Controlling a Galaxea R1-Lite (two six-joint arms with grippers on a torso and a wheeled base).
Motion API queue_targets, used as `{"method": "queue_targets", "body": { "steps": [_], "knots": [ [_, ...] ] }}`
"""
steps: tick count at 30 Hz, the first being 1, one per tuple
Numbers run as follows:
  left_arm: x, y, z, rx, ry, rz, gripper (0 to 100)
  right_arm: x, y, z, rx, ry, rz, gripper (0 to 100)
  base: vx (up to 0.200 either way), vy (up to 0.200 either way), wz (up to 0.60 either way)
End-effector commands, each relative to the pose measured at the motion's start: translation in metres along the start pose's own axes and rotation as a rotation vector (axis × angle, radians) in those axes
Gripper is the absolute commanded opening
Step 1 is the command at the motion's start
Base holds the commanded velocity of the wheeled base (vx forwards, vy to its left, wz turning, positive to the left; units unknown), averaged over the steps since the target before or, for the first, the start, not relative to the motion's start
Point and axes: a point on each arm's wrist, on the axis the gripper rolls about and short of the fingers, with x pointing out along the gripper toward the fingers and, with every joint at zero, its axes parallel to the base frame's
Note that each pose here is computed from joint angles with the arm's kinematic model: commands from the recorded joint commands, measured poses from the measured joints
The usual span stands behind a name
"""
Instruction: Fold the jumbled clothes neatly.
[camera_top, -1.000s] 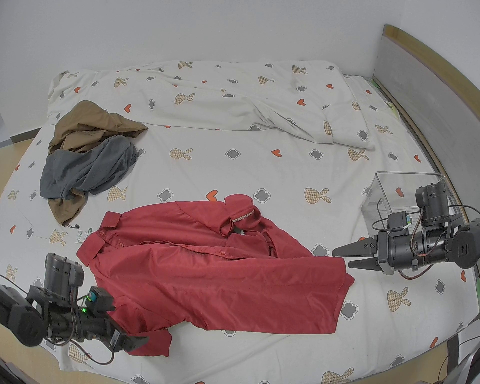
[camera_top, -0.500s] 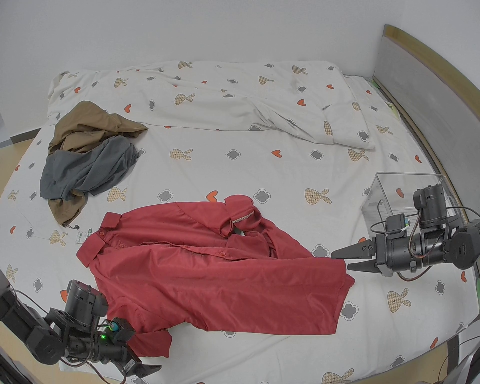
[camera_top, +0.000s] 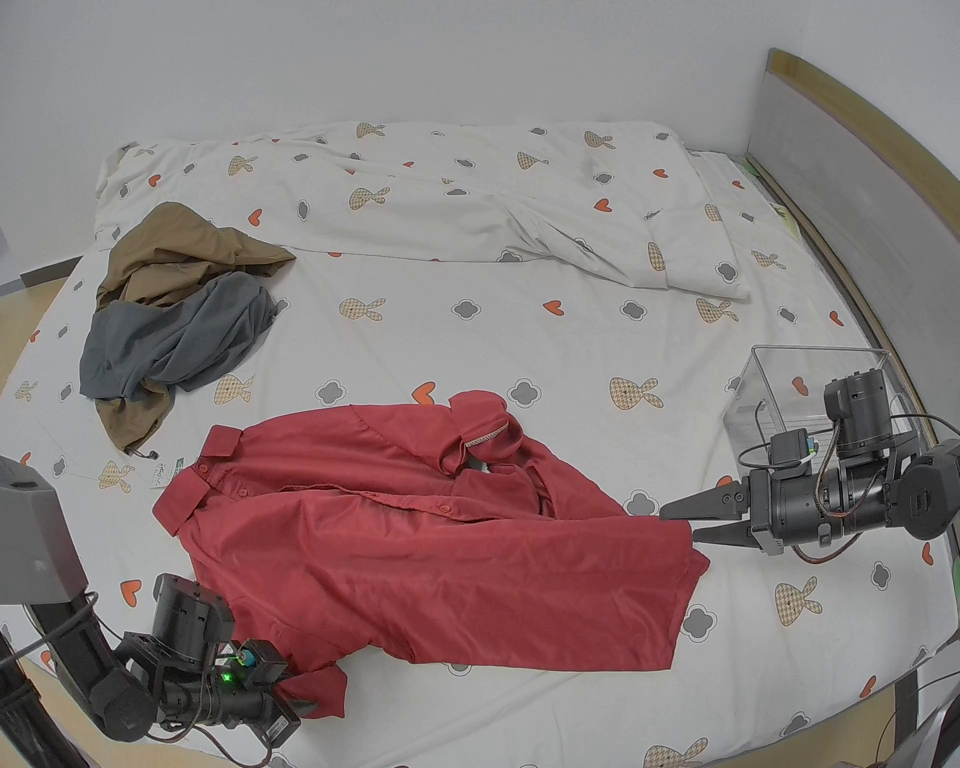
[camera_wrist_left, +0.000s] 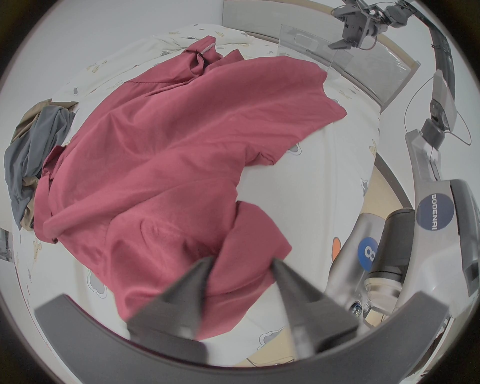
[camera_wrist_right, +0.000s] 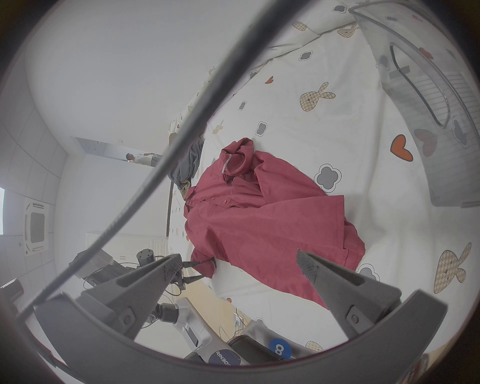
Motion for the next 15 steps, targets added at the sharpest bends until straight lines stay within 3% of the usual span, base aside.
{"method": "queue_targets", "body": {
  "steps": [1, 8, 15],
  "knots": [
    [0.002, -0.004, -0.015, -0.013, 0.063, -0.019, 0, 0.0, 0.0, 0.0, 0.0, 0.001, 0.001, 100, 0.0, 0.0, 0.0],
    [-0.02, -0.009, -0.018, -0.011, 0.026, -0.005, 0, 0.001, 0.0, 0.0, 0.0, 0.003, 0.001, 100, 0.0, 0.0, 0.0],
    [-0.032, -0.013, -0.022, -0.025, 0.101, -0.046, 0, 0.002, 0.0, -0.001, 0.001, 0.007, 0.002, 100, 0.0, 0.0, 0.0]
  ]
}}
